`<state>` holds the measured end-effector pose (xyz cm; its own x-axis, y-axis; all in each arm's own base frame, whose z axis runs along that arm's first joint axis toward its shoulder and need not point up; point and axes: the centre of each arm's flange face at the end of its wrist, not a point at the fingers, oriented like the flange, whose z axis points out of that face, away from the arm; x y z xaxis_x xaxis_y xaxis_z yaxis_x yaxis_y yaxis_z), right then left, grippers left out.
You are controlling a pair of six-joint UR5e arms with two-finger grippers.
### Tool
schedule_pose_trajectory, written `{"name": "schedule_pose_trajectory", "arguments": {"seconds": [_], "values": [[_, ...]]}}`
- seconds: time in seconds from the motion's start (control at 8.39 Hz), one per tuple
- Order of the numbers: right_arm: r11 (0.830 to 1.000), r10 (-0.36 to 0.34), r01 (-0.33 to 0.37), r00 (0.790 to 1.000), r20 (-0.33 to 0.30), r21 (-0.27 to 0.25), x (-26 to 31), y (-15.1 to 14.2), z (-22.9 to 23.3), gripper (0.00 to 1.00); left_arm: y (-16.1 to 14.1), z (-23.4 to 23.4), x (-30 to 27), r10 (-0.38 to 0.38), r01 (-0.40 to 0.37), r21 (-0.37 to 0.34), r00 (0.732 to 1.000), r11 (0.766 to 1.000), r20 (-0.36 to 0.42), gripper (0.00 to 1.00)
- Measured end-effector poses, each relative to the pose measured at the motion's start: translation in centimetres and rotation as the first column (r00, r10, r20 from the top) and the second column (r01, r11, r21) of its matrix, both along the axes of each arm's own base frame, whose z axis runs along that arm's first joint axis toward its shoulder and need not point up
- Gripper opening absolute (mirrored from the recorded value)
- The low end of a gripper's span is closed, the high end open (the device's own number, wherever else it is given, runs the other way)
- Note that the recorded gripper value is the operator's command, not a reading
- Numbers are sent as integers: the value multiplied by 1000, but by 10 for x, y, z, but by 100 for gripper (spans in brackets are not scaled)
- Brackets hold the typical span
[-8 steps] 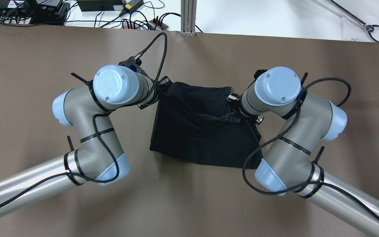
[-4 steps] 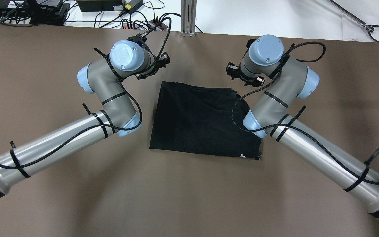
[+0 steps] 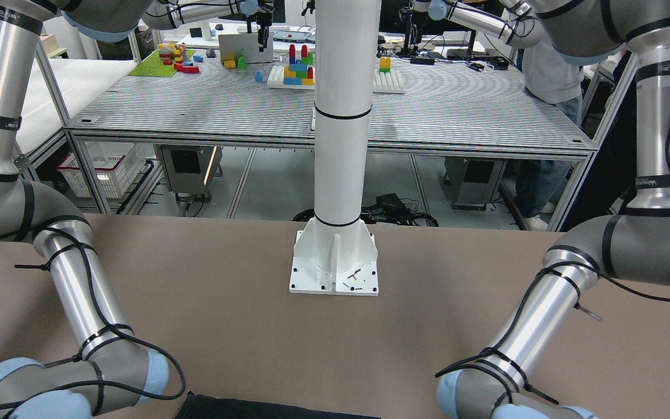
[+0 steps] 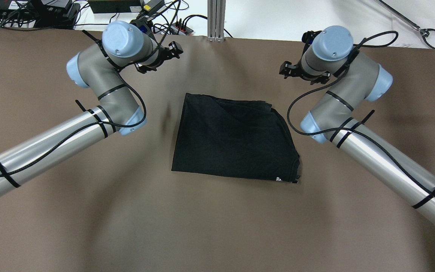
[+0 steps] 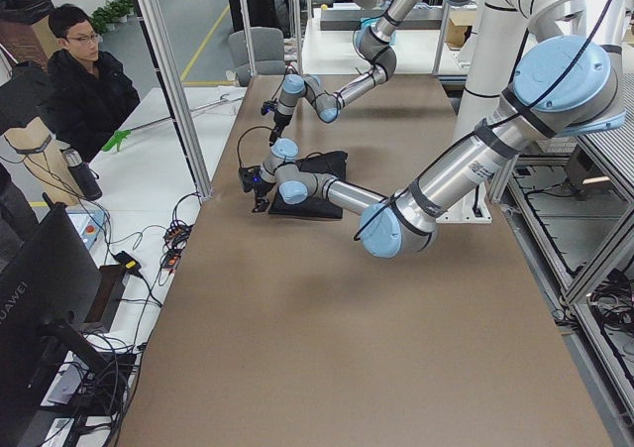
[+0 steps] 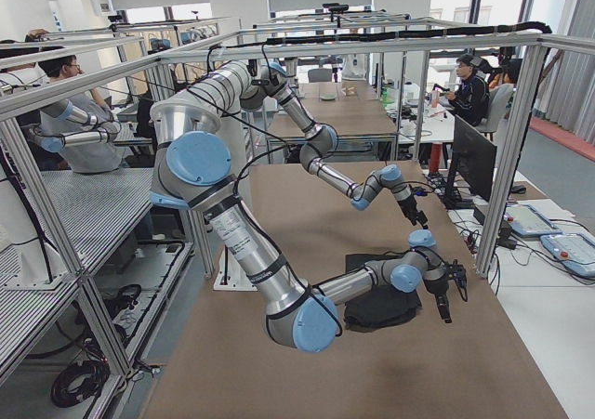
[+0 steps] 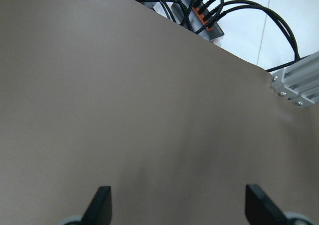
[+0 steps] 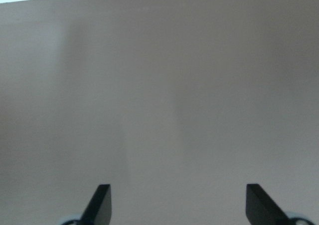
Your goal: Fold clothes
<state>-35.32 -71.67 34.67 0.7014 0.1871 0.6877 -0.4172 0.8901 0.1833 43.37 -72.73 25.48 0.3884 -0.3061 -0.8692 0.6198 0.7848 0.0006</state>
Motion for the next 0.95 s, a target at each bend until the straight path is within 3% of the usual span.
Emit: {"name": "schedule_pose_trajectory", "arguments": {"seconds": [0.12, 0.24, 0.36, 0.6, 0.83, 0.95], "values": [[997, -51, 54, 996, -72, 49, 33, -9, 23, 95, -6, 27, -40, 49, -54, 56, 995, 997, 88, 94], [987, -114, 131, 980, -162, 95, 70, -15, 53, 95, -10, 65, -93, 99, -127, 117, 970, 985, 222, 94], [969, -176, 212, 952, -250, 125, 107, -16, 87, 95, -12, 110, -151, 144, -217, 164, 918, 962, 371, 94], [924, -252, 342, 881, -401, 171, 201, -1, 167, 95, -9, 199, -270, 201, -377, 177, 771, 909, 605, 94], [887, -275, 422, 810, -519, 188, 306, 21, 218, 95, 12, 268, -374, 228, -466, 137, 643, 874, 731, 94], [877, -274, 441, 785, -556, 190, 349, 39, 231, 95, 29, 291, -412, 236, -496, 120, 595, 860, 768, 94]]}}
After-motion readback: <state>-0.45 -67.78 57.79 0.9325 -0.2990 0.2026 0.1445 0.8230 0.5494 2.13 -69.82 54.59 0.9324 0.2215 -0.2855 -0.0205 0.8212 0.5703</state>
